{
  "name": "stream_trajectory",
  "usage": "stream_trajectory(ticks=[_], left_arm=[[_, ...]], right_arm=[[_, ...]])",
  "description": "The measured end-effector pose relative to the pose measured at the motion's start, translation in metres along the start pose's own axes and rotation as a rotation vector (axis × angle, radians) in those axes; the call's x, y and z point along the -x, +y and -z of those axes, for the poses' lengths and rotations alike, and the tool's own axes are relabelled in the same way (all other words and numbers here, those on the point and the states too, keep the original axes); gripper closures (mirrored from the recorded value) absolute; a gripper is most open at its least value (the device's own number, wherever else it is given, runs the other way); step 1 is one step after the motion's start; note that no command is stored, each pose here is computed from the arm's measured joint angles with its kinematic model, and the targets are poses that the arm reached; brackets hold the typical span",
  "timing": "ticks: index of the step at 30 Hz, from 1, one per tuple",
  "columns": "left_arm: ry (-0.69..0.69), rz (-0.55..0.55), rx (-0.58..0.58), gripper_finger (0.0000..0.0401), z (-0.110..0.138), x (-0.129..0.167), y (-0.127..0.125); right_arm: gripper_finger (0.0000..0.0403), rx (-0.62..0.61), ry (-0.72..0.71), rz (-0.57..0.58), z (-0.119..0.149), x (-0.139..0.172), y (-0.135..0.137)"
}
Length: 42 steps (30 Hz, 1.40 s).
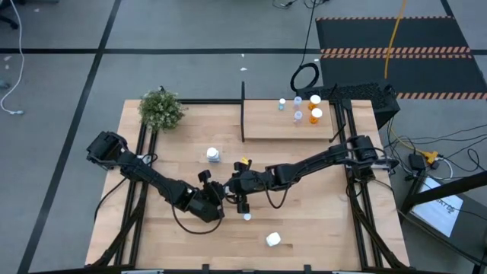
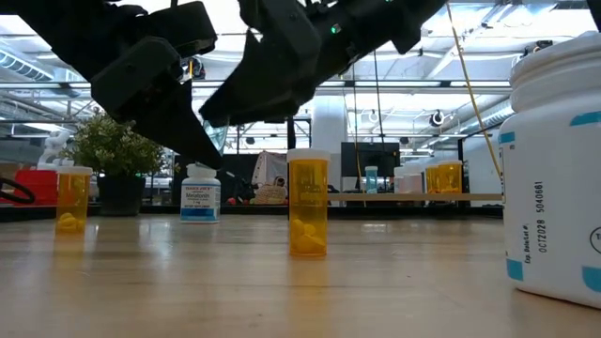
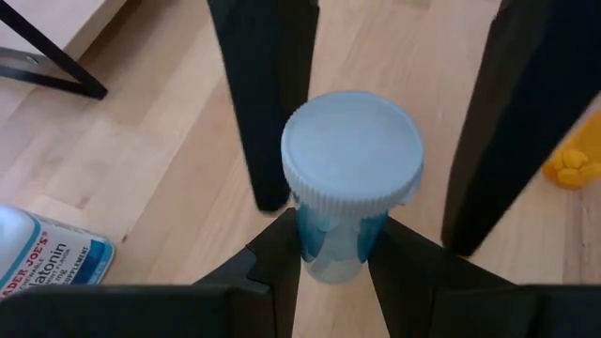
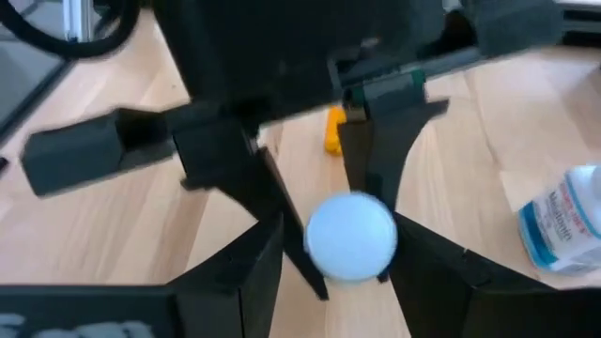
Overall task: Pick and place medicine bottles onto shelf by color
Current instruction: Put the blue pill bottle on the shelf aligned with the other blue pill bottle
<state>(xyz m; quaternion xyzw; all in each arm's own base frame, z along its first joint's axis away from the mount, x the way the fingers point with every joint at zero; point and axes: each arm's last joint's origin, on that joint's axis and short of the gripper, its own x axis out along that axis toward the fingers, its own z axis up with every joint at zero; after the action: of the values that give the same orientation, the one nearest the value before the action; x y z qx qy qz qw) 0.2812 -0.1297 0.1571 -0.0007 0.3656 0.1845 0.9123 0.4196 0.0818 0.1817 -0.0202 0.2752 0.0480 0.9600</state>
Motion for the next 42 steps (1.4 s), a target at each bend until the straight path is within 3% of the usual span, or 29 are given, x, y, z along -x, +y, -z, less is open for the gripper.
stream_trajectory(ticks=[18, 30, 34, 42], left_arm=[[0.006, -0.004, 0.001, 0.0286, 0.001, 0.0, 0.001], [0.006, -0.002, 0.017, 0.0281, 0.001, 0.0, 0.0], [0.005, -0.001, 0.043, 0.0247, 0.001, 0.001, -0.001], [0.0, 0.008, 0.067, 0.0121, 0.002, 0.002, -0.003]], right_arm=[[0.023, -0.002, 0.003, -0.002, -0.004, 0.006, -0.002], [0.0277, 0.0, 0.007, -0.003, -0.004, 0.006, -0.002], [0.028, 0.004, 0.024, -0.007, -0.002, 0.006, -0.002], [0.028, -0.002, 0.097, 0.008, -0.002, 0.015, -0.009]])
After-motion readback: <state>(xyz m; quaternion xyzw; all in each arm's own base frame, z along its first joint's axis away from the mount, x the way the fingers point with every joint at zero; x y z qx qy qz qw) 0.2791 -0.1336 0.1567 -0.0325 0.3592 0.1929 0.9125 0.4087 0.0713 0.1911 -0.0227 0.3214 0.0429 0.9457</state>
